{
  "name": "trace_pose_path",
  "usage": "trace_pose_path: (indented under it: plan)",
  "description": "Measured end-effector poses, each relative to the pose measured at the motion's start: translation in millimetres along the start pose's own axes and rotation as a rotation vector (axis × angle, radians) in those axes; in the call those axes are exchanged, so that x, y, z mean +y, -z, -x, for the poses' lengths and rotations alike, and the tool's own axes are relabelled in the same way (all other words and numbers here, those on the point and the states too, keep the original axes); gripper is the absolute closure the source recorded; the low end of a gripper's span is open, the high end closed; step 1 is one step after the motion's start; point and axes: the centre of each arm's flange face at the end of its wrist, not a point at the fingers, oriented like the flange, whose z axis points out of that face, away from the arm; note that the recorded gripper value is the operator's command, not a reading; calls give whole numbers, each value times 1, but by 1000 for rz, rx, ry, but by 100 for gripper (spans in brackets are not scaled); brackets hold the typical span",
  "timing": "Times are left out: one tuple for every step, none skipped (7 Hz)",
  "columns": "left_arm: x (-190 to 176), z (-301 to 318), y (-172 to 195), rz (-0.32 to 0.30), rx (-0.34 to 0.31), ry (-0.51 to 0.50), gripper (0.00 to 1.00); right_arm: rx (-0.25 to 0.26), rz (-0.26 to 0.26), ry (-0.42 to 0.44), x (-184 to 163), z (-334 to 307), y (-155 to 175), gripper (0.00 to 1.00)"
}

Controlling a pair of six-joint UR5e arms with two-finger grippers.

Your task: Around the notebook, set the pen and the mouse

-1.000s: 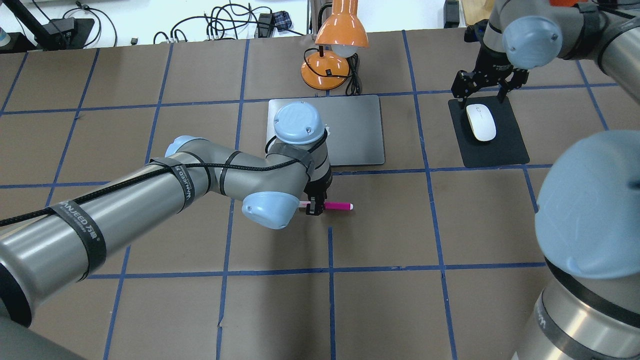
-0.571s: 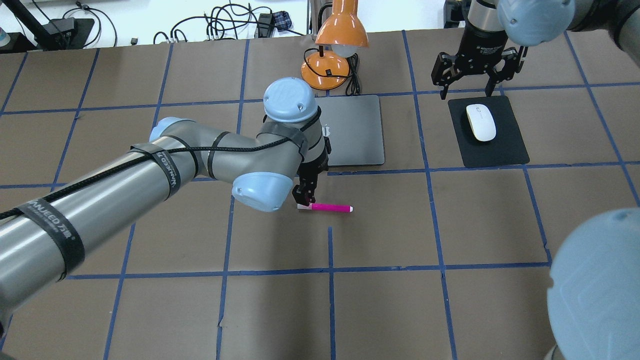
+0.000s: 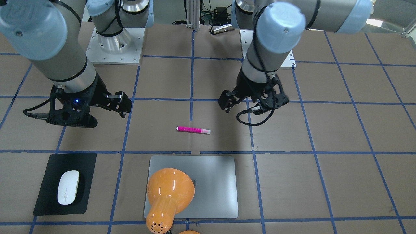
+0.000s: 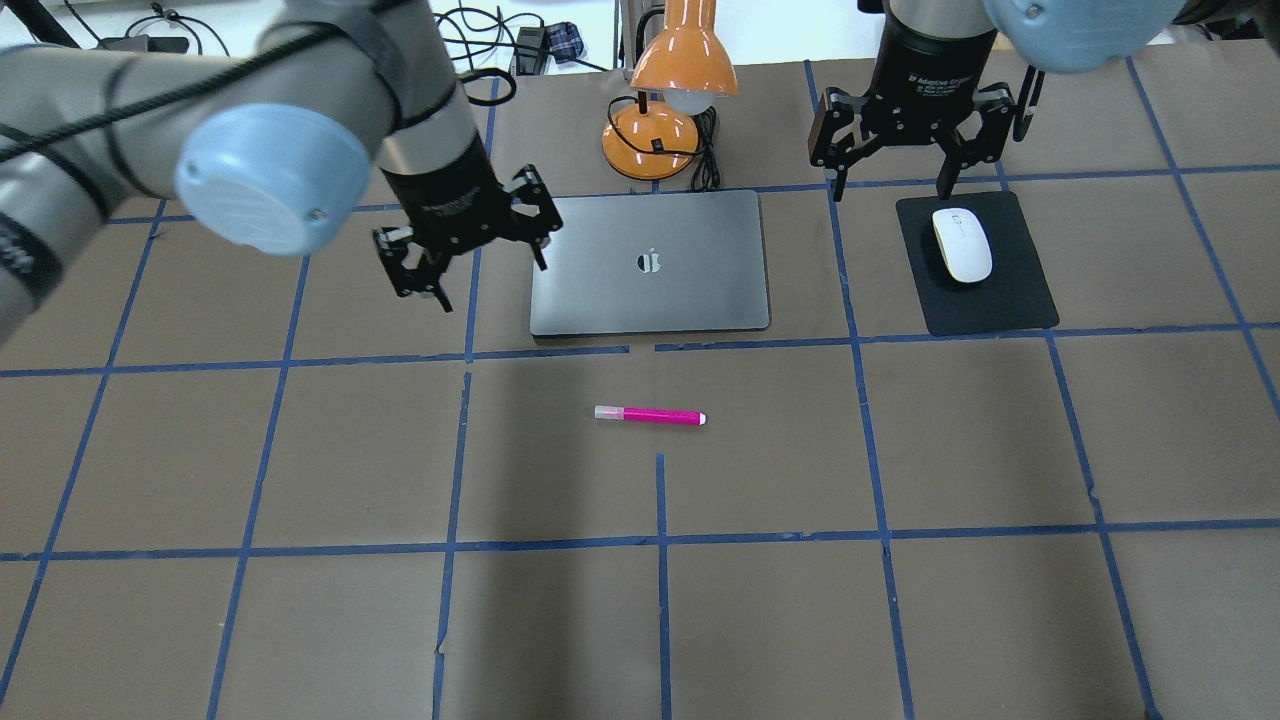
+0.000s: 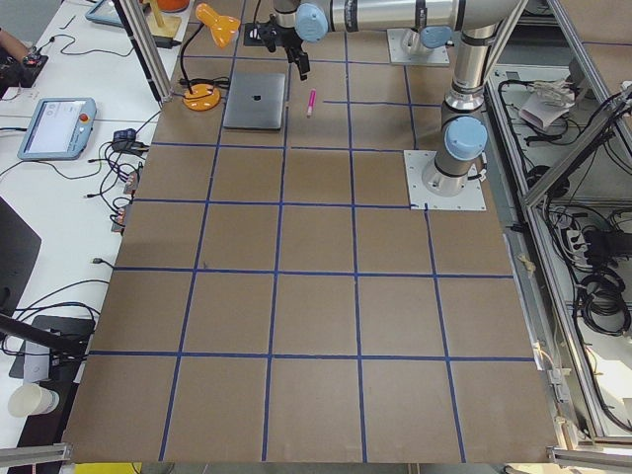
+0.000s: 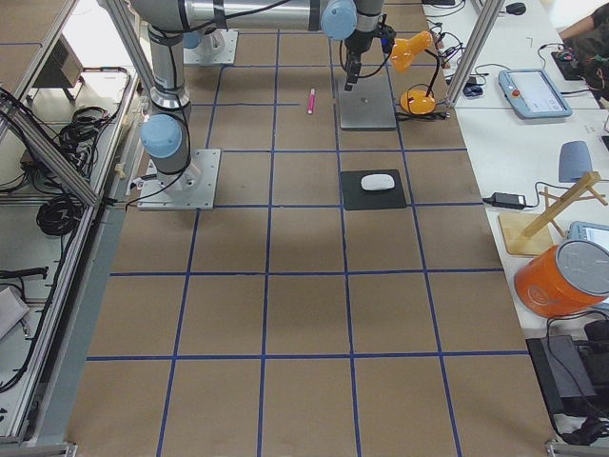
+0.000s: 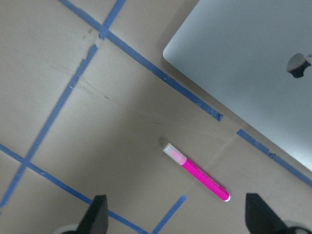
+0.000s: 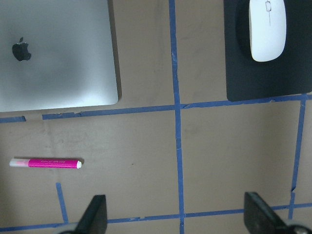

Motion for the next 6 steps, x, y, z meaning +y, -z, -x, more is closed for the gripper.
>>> trace_pose_path:
  plan:
    - [-4, 47, 30, 4, 7, -136, 0, -5, -4, -1, 10, -3, 5, 0]
    - [-5, 89, 52, -1, 15, -261, 0, -11, -8, -13, 13, -10, 7, 0]
    - [-3, 110, 63, -12, 17, -336, 0, -31, -13, -22, 17, -12, 11, 0]
    - [-4, 117, 66, -21, 17, -350, 0, -71, -23, -21, 23, -9, 18, 0]
    - [-6, 118, 66, -28, 17, -347, 0, -86, -34, -15, 29, -9, 25, 0]
    - [-6, 116, 66, -34, 17, -348, 0, -65, -44, -15, 36, -12, 32, 0]
